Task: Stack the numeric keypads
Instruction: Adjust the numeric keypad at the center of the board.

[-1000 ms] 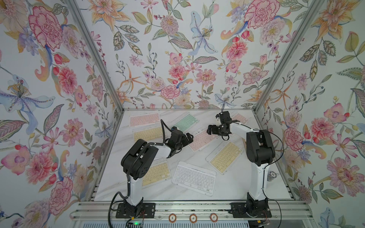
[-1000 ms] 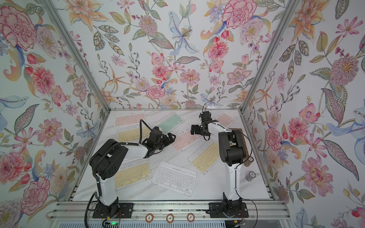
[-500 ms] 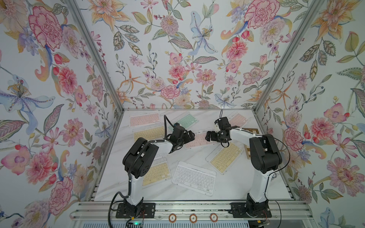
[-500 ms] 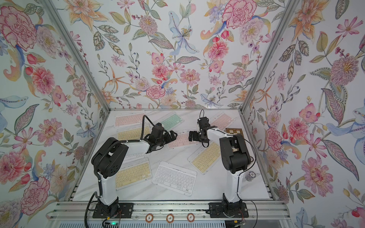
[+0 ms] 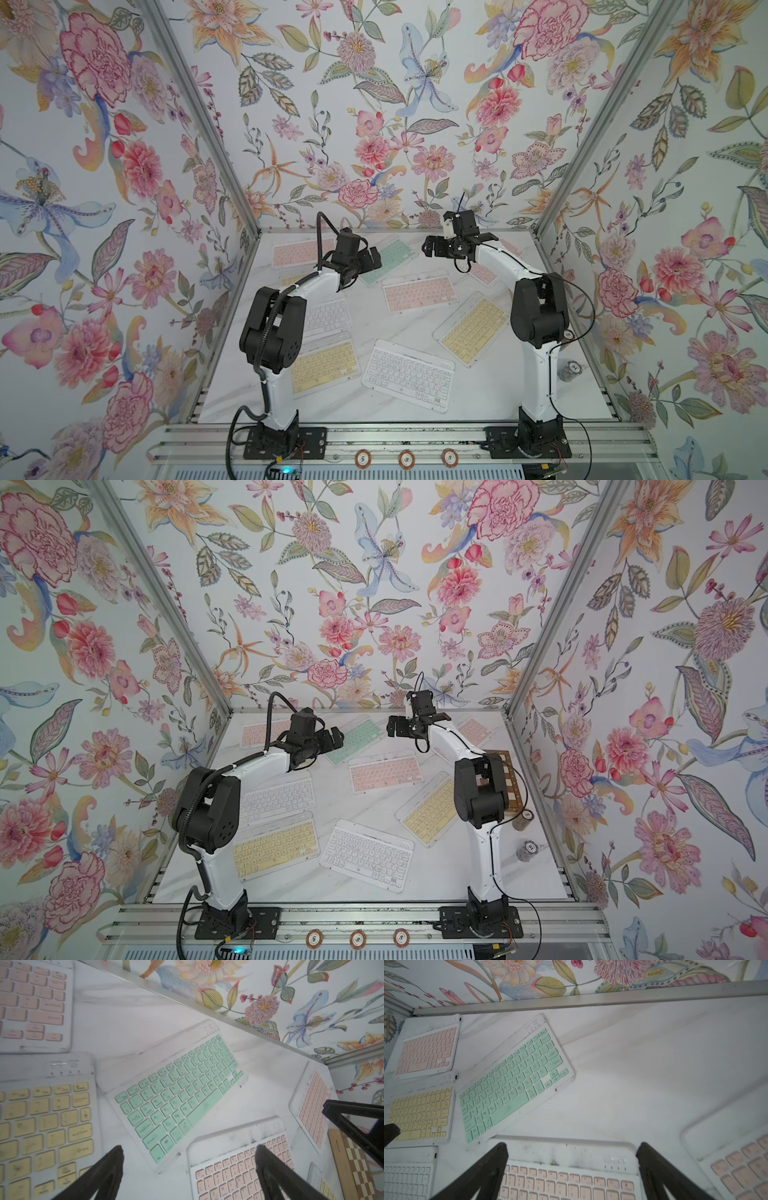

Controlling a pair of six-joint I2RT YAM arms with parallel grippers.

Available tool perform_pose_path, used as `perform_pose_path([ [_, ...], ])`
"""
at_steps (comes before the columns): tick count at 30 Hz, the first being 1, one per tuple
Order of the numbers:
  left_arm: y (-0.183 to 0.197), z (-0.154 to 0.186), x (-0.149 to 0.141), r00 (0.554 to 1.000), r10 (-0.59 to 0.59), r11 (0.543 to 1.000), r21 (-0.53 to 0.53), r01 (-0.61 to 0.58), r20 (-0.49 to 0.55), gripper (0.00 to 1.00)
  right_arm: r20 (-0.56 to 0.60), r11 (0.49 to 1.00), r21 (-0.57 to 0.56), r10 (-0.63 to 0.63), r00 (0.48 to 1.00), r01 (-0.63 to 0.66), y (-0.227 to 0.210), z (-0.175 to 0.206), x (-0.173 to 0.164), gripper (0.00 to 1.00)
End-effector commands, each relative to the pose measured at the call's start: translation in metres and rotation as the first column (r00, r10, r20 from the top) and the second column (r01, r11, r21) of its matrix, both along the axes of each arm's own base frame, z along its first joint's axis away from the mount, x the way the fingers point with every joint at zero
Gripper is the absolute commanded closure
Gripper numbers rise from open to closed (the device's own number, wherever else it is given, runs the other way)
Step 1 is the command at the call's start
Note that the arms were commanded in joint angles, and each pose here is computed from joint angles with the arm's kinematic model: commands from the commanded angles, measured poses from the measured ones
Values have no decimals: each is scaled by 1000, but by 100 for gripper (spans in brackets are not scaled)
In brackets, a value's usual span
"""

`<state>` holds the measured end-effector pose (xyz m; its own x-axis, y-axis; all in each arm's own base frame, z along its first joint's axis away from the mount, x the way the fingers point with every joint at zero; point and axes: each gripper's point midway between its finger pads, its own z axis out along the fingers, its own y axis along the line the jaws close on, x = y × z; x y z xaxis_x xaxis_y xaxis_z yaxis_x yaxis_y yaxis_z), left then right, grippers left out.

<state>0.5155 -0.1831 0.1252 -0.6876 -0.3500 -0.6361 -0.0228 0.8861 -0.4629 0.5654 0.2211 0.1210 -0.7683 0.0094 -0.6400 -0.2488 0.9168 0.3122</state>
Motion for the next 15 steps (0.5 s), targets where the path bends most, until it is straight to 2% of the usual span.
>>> perform_pose_path([
  [1, 3, -21, 7, 997, -14, 999, -31, 12, -73, 0, -63, 998, 15, 64, 996, -63, 25, -30, 5, 1],
  [7, -12, -46, 22, 988, -47, 996, -79, 35, -146, 1, -61, 993, 91, 80, 995, -75, 50, -53, 38, 1],
  [15, -8, -67, 14, 978, -23, 997, -77, 7, -208, 1, -54, 990, 136, 39, 998, -31, 55, -71, 62, 1],
])
